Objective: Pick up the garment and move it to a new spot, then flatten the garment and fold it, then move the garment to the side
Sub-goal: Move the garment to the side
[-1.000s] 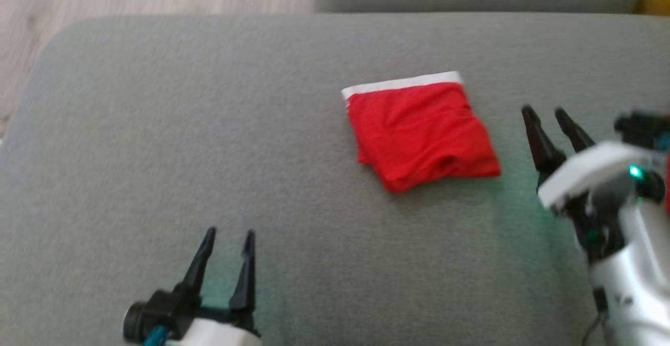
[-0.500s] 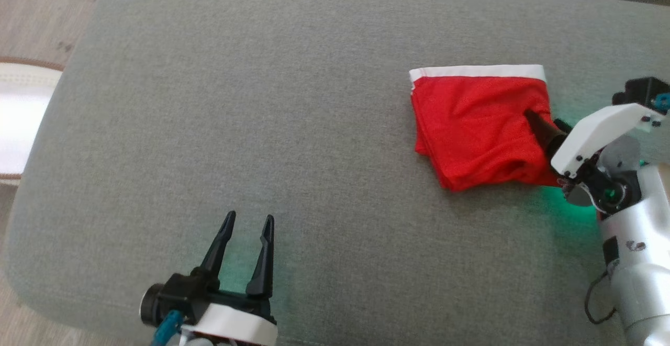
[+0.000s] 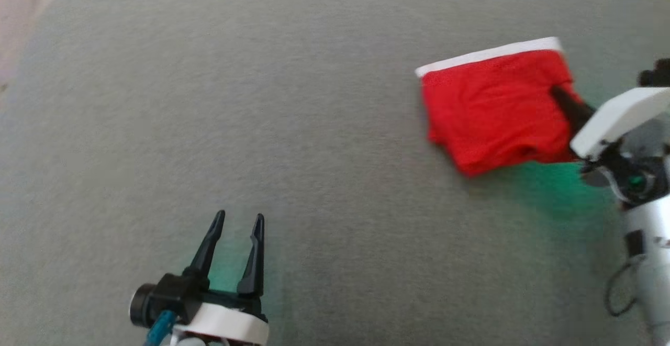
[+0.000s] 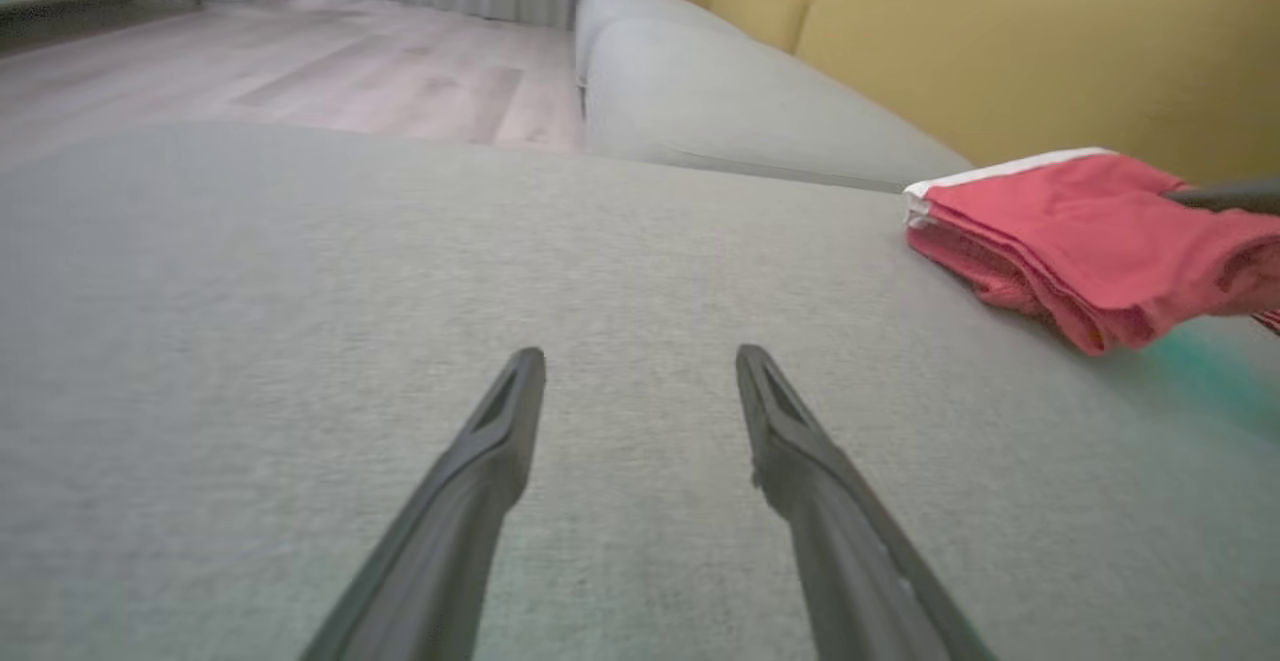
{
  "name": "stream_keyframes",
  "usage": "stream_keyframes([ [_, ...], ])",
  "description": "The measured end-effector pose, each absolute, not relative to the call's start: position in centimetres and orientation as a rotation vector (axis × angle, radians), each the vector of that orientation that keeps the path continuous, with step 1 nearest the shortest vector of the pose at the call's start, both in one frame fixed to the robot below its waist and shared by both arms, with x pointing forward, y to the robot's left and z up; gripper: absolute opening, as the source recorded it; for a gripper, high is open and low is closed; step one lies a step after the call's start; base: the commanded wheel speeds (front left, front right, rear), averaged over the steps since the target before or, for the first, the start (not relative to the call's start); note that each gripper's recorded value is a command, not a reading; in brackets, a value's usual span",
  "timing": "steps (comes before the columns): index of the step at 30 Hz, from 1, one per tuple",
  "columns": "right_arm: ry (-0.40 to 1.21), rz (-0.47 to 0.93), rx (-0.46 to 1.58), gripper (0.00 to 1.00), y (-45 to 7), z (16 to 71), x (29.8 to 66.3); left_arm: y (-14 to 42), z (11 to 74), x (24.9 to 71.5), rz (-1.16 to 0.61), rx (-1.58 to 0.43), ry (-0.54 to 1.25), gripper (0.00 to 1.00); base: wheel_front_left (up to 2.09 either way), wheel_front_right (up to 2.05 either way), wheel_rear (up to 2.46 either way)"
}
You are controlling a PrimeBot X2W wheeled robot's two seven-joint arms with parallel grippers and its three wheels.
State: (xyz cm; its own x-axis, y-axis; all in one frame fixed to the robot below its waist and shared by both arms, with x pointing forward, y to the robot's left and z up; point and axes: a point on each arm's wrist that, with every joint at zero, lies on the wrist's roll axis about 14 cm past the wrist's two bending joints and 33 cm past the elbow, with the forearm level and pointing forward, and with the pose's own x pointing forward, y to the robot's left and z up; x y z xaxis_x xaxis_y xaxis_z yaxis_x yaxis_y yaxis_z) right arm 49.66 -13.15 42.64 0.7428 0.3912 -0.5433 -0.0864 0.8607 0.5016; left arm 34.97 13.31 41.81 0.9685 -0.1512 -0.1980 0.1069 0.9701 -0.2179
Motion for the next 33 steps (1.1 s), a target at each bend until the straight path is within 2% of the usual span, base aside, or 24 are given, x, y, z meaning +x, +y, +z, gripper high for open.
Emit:
stream_keyframes([
  [12, 0.55, -0.101, 0.367, 0.0, -30.7, 46.1, 46.3, 7.5, 41.1, 37.5, -0.337, -0.19, 0.23, 1.0, 0.0, 0.0, 0.0],
  [17, 0.517, -0.242, 0.325, 0.0, -35.1, 45.9, 45.1, 6.9, 40.2, 37.8, -0.358, -0.188, 0.253, 1.0, 0.0, 0.0, 0.0],
  [23, 0.492, -0.346, 0.228, 0.0, -37.8, 45.0, 44.2, 6.9, 39.7, 37.7, -0.369, -0.178, 0.266, 1.0, 0.0, 0.0, 0.0],
  [24, 0.486, -0.367, 0.204, 0.04, -38.3, 44.8, 44.0, 6.9, 39.7, 37.7, -0.368, -0.177, 0.268, 1.0, 0.0, 0.0, 0.0],
  [25, 0.478, -0.387, 0.183, 0.45, -38.8, 44.6, 43.8, 6.9, 39.6, 37.7, -0.367, -0.177, 0.269, 1.0, 0.0, 0.0, 0.0],
  [26, 0.477, -0.407, 0.157, 1.0, -39.3, 44.3, 43.5, 7.0, 39.6, 37.6, -0.366, -0.177, 0.271, 1.0, 0.0, 0.0, 0.0],
  [29, 0.442, -0.457, 0.115, 1.0, -40.5, 44.3, 43.2, 7.3, 39.6, 37.7, -0.355, -0.175, 0.268, 1.0, 0.0, 0.0, 0.0],
  [33, 0.356, -0.449, 0.052, 1.0, -40.0, 46.0, 44.5, 7.7, 40.0, 37.8, -0.344, -0.172, 0.256, 1.0, 0.0, 0.0, 0.0],
])
